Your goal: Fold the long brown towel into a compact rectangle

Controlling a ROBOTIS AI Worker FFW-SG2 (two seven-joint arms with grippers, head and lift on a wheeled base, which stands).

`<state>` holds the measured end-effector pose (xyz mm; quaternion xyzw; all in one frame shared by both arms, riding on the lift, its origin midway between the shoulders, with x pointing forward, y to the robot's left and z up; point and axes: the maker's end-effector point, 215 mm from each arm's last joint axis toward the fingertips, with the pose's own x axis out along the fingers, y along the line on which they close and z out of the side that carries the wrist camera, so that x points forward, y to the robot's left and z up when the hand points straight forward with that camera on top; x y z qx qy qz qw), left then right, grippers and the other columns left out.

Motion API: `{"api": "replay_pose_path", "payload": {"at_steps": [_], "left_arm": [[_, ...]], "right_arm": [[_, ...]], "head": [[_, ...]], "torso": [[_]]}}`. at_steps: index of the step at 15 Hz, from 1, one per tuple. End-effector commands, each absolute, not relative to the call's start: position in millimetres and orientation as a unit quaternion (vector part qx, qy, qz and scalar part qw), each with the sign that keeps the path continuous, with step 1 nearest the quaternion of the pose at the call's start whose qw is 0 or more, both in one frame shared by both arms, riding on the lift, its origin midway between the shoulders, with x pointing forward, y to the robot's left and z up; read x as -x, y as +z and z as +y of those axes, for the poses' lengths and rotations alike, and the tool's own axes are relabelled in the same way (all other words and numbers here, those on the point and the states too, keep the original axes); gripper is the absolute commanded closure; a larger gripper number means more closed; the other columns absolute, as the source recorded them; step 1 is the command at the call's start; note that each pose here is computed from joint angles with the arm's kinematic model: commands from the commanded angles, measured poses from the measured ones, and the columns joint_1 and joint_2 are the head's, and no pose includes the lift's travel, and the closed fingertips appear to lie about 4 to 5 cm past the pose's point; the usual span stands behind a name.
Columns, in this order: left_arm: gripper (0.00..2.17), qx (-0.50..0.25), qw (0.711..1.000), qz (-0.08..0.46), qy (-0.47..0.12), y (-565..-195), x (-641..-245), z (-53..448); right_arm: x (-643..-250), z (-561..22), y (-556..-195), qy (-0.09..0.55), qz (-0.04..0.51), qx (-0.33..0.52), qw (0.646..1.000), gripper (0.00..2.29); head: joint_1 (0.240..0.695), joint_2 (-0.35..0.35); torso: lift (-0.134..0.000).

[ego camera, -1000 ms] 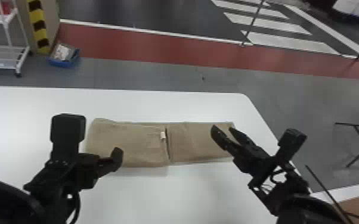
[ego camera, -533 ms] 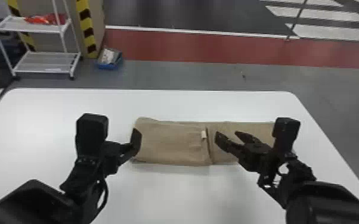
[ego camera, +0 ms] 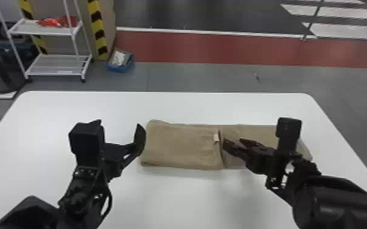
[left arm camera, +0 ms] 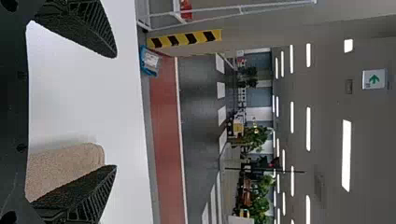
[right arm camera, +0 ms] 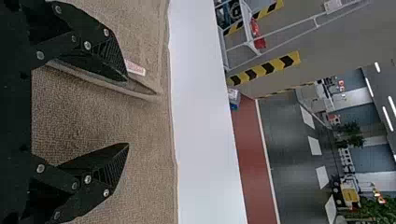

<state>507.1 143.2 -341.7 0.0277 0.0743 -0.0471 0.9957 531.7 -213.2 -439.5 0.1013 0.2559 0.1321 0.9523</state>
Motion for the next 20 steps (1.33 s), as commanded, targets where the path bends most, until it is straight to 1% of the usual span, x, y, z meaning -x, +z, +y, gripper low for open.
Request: {"api": "replay_pose_path", "payload": {"at_steps": [1,3,5,7,9,13,14,16,18,20], "left_arm": [[0.04,-0.033,0.996,0.072,-0.046,-342.6,-507.4,147.5],[0.04,-0.027,0.997,0.058,-0.042,-337.1,-505.2,154.1],[0.04,-0.027,0.997,0.058,-0.041,-336.9,-505.6,158.2],[0.04,-0.026,0.997,0.054,-0.041,-335.0,-505.4,158.1],[0.04,-0.022,0.998,0.05,-0.043,-331.8,-504.8,156.3],[0.04,-0.021,0.997,0.049,-0.047,-330.5,-503.5,151.6],[0.04,-0.021,0.997,0.05,-0.048,-331.4,-502.8,150.8],[0.04,-0.02,0.997,0.051,-0.048,-332.9,-501.2,150.6],[0.04,-0.02,0.997,0.053,-0.047,-334.1,-499.5,151.3],[0.04,-0.021,0.997,0.055,-0.043,-335.9,-498.5,156.2]], "right_arm": [[-538.4,-202.1,-441.2,0.143,0.256,-0.103,0.95,0.47],[-539.2,-190.2,-443.4,0.16,0.258,-0.109,0.946,0.47],[-537.3,-180.3,-443.7,0.177,0.263,-0.119,0.941,0.59],[-532.0,-174.5,-449.0,0.184,0.275,-0.129,0.935,0.59],[-526.8,-172.0,-452.8,0.188,0.285,-0.135,0.93,0.71],[-522.7,-171.6,-451.3,0.19,0.287,-0.145,0.928,1.03],[-522.6,-171.2,-450.4,0.191,0.287,-0.145,0.928,1.21],[-521.0,-167.7,-448.8,0.197,0.286,-0.152,0.925,1.42],[-523.4,-164.6,-436.8,0.206,0.273,-0.165,0.925,1.42],[-527.9,-166.4,-415.7,0.212,0.25,-0.183,0.927,1.42]], "head": [[0.695,-0.077],[0.695,-0.066],[0.695,-0.045],[0.695,-0.029],[0.695,-0.021],[0.695,-0.02],[0.695,-0.02],[0.695,-0.022],[0.695,-0.021],[0.695,-0.015]], "torso": [[-0.125],[-0.125],[-0.125],[-0.125],[-0.125],[-0.125],[-0.125],[-0.125],[-0.125],[-0.125]]}}
